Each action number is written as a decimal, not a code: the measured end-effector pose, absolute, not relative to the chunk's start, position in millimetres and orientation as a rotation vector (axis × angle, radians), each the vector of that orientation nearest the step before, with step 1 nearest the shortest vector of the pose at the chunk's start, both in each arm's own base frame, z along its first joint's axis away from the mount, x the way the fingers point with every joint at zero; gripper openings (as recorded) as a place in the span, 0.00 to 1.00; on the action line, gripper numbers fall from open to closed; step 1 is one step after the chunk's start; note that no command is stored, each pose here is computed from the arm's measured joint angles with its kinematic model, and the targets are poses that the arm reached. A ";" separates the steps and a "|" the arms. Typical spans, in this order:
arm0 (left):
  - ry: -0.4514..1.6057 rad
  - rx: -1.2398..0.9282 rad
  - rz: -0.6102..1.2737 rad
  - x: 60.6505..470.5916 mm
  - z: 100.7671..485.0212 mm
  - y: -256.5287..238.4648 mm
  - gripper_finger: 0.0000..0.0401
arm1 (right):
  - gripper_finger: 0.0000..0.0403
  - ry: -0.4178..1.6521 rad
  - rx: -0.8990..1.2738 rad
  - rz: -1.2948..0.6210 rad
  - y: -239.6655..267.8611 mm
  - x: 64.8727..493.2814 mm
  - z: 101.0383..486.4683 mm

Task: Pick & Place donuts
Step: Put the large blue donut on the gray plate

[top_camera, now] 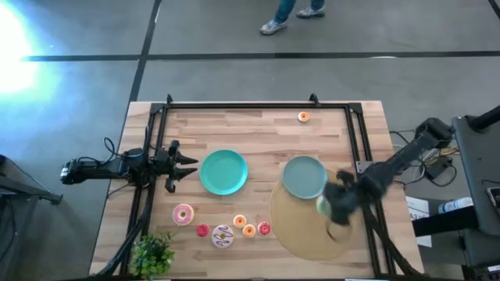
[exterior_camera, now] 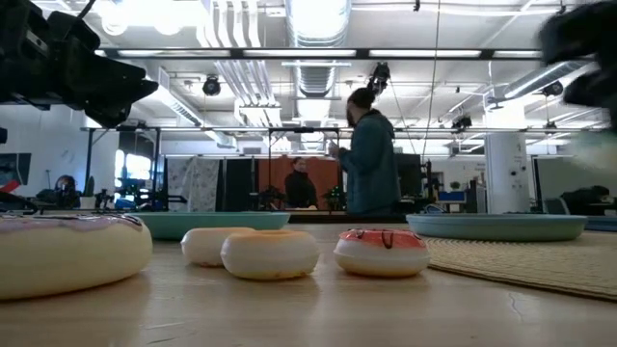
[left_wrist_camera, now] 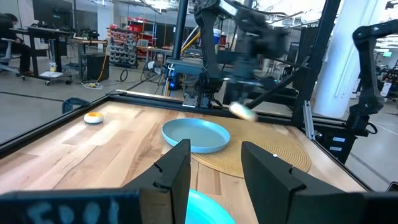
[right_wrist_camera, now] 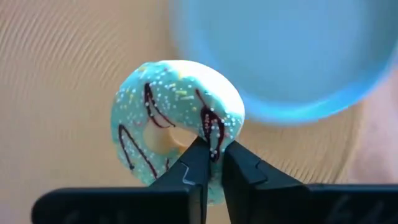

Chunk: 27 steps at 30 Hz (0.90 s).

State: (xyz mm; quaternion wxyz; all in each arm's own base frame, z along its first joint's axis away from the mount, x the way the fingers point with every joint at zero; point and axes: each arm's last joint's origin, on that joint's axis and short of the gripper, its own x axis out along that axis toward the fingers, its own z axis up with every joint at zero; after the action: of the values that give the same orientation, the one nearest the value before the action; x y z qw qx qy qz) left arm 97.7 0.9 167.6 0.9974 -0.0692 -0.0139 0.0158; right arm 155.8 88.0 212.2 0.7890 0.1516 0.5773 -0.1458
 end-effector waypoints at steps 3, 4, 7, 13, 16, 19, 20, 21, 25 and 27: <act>-0.028 -0.139 0.032 97.7 167.6 0.9 0.29 | 0.07 1.103 0.461 -0.398 52.4 169.4 209.6; -0.028 -0.138 0.032 97.7 167.6 1.0 0.29 | 0.07 1.075 0.494 -0.412 42.3 173.1 207.7; -0.028 -0.139 0.032 97.7 167.6 1.0 0.29 | 0.07 1.085 0.543 -0.463 15.7 178.1 196.6; -0.027 -0.139 0.032 97.7 167.6 0.9 0.29 | 0.07 1.202 0.567 -0.500 -12.0 183.9 174.9; -0.027 -0.139 0.032 97.7 167.5 1.0 0.29 | 0.07 1.290 0.583 -0.412 -15.3 186.2 165.6; -0.027 -0.138 0.032 97.7 167.6 1.0 0.29 | 0.09 1.345 0.572 -0.345 -14.2 187.9 159.9; -0.027 -0.138 0.032 97.7 167.6 0.9 0.29 | 0.10 1.353 0.569 -0.339 -14.1 188.4 159.3; -0.027 -0.139 0.032 97.7 167.6 0.9 0.29 | 0.12 1.356 0.566 -0.334 -14.2 189.2 159.3; -0.027 -0.138 0.032 97.8 167.4 1.0 0.29 | 0.26 1.355 0.557 -0.323 -14.2 190.4 162.5; -0.027 -0.139 0.032 97.7 167.6 0.9 0.29 | 0.34 1.371 0.552 -0.324 -14.2 189.2 166.0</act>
State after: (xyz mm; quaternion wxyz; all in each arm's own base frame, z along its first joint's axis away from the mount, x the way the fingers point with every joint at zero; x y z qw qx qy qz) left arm 97.7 0.9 167.6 0.9974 -0.0693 -0.0134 0.0159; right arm 189.2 -14.2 166.0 0.7272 0.2505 0.6220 -0.1469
